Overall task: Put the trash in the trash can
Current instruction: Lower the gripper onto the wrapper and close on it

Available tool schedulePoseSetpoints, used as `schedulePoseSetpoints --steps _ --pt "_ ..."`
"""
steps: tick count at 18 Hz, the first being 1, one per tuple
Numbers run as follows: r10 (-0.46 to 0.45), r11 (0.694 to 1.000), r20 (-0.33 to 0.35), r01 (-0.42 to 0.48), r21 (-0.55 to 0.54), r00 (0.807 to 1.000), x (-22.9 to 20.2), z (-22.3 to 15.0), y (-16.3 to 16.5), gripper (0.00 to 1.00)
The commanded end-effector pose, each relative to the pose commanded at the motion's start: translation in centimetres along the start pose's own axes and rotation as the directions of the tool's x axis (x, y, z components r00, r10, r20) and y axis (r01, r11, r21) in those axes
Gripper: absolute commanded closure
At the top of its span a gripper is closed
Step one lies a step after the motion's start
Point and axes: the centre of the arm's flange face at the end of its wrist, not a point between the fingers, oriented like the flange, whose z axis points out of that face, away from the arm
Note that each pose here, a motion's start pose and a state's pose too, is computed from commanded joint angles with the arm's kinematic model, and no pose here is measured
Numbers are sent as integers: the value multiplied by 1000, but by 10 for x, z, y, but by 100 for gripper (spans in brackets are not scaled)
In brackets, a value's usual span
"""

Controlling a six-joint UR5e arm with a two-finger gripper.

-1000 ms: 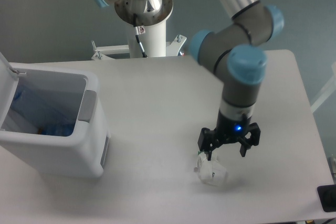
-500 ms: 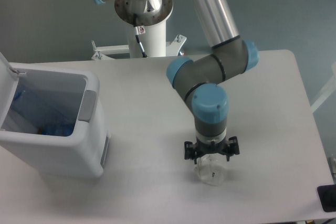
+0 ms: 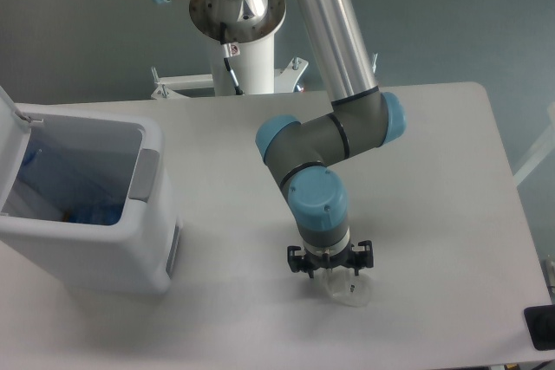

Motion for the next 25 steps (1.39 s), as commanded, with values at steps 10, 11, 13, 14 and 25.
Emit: schedulePoseSetpoints --steps 10,11,13,14,25 --pt "-37 995 -89 45 89 995 -16 -33 -4 100" --pt "-38 994 -99 48 98 994 -15 -35 -4 100" --pt "-70 987 -130 88 135 989 -23 -50 -9 100" --pt "-105 978 -153 130 166 983 -35 -64 -12 100" --pt "-199 872 -353 329 362 914 -79 -178 -27 100"
